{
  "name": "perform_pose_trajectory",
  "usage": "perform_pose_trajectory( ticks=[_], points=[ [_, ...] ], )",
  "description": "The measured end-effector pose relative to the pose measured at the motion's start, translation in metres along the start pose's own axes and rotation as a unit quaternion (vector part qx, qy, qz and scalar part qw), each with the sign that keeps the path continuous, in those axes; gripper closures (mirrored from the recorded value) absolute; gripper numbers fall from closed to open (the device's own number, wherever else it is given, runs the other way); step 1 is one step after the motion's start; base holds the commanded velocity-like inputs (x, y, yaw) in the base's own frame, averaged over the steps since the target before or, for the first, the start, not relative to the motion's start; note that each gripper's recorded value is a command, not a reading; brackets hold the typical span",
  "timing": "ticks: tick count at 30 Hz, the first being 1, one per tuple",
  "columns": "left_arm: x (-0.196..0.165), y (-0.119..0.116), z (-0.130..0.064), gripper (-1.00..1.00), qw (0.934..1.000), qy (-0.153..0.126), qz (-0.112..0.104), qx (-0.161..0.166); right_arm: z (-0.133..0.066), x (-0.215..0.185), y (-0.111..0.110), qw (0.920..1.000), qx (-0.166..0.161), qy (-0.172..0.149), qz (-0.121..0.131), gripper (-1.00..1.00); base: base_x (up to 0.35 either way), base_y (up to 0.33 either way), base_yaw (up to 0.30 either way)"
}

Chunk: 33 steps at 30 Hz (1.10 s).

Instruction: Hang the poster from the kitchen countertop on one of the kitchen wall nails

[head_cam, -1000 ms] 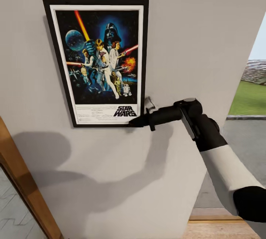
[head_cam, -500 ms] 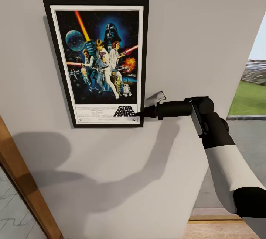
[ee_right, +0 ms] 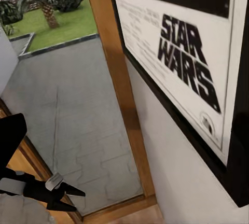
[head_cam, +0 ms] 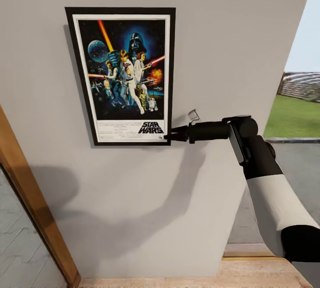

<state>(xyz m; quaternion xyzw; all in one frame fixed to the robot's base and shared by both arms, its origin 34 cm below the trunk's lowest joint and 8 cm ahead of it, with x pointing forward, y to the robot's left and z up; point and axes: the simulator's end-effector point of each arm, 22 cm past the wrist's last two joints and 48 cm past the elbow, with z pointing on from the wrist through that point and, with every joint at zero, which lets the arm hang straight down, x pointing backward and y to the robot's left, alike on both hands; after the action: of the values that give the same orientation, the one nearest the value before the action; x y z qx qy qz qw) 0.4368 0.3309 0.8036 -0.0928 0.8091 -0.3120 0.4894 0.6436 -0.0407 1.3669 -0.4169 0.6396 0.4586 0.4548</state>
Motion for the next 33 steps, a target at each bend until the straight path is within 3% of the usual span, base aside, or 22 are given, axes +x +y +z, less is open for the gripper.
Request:
perform_pose_trajectory(
  ticks=[16,22,26,27,28,29,30,32,33],
  points=[
    [0.000,0.000,0.000,-1.00,1.0000,0.000,0.000,0.000,0.001,0.007,0.001,0.9999,-0.006,0.000,0.008,-1.00,-0.102,0.000,0.000],
    [0.000,0.000,0.000,-1.00,1.0000,0.000,0.000,0.000,0.005,0.041,0.000,0.9991,-0.017,0.002,0.039,-1.00,-0.015,0.000,0.000],
    [0.000,0.000,0.000,-1.00,1.0000,0.000,0.000,0.001,0.010,0.087,-0.001,0.9980,-0.023,0.003,0.059,-1.00,-0.001,0.000,0.000],
    [0.000,0.000,0.000,-1.00,1.0000,0.001,0.001,0.001,0.011,0.105,0.000,0.9971,-0.025,0.005,0.071,-1.00,0.000,0.000,0.000],
    [0.003,-0.004,0.001,-1.00,1.0000,0.006,0.002,0.005,0.001,0.135,-0.002,0.9953,-0.024,-0.031,0.089,-1.00,0.000,0.000,0.000],
    [0.004,-0.003,0.002,-1.00,1.0000,0.006,0.001,0.005,-0.002,0.223,0.008,0.9859,-0.018,-0.032,0.164,-1.00,0.000,0.000,0.000],
    [0.003,-0.003,0.002,-1.00,1.0000,0.005,0.001,0.004,-0.009,0.289,0.026,0.9759,-0.007,-0.035,0.215,-1.00,0.000,0.000,0.000],
    [0.003,-0.001,0.001,-1.00,1.0000,0.004,0.000,-0.001,-0.032,0.373,0.044,0.9676,0.033,-0.053,0.245,-1.00,0.000,0.000,0.000],
    [0.004,0.003,0.001,-1.00,0.9999,0.005,-0.001,-0.009,-0.041,0.434,0.069,0.9595,0.052,-0.048,0.273,-1.00,0.000,0.000,0.000]
  ],
)
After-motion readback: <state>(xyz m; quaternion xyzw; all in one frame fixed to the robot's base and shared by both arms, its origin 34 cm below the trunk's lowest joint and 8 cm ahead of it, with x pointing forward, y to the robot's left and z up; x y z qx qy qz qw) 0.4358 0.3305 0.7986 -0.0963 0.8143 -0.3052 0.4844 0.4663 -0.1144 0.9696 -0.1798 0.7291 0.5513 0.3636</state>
